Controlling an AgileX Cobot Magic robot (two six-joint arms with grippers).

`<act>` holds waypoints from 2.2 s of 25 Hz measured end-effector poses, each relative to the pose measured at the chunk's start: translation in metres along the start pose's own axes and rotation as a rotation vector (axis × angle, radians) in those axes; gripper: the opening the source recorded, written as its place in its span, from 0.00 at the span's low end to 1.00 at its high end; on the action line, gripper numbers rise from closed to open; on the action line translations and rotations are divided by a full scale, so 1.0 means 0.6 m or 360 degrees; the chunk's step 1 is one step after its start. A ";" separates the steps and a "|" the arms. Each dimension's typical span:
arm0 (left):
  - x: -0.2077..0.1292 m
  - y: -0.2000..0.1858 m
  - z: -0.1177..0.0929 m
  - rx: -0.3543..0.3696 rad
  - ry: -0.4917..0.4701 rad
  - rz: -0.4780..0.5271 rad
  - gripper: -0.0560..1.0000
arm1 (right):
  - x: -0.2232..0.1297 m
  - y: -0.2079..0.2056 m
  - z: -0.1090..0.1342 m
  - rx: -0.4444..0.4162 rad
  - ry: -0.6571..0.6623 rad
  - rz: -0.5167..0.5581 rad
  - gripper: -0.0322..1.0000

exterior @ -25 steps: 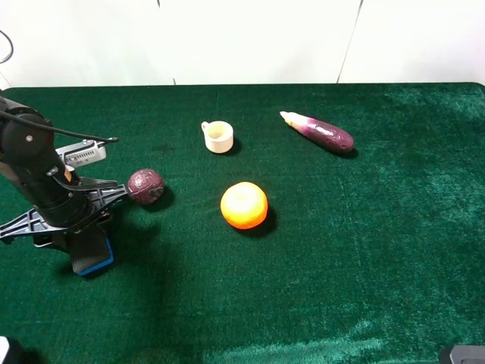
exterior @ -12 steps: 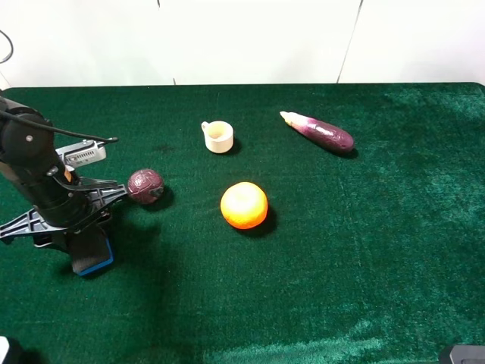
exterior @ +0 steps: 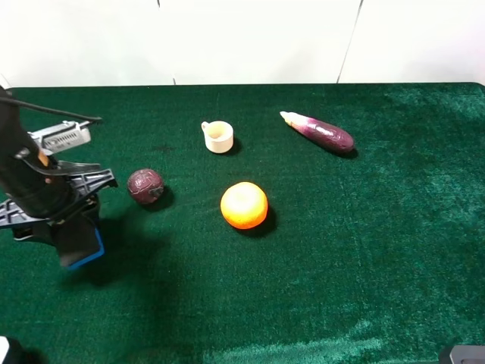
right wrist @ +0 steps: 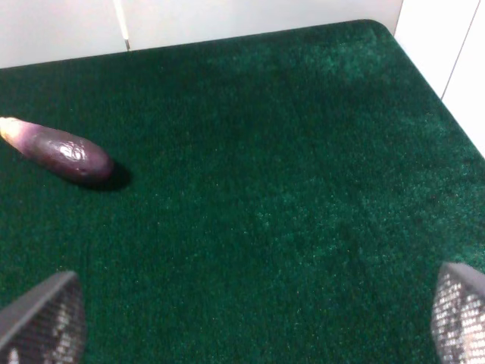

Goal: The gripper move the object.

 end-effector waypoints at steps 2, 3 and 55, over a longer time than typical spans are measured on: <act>-0.004 -0.014 0.005 0.0005 0.0009 0.0003 0.60 | 0.000 0.000 0.000 0.0000 0.0000 0.0000 0.70; -0.005 -0.024 0.007 0.0008 0.0019 0.0003 0.60 | 0.000 0.000 0.000 0.0000 0.0000 0.0000 0.70; 0.019 -0.227 -0.349 -0.0187 0.1244 -0.0050 0.60 | 0.000 0.000 0.000 0.0000 0.0000 0.0000 0.70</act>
Point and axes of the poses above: a point on each arm's last joint axis where the gripper is mounted, y pointing out along that axis toward the gripper, z along the wrist's bending axis when the last joint is at zero, x = y × z, the point moved 8 cm from there along y, pointing out along that axis toward the gripper, and after that the axes turned 3 degrees about y, right-handed, at the moved point
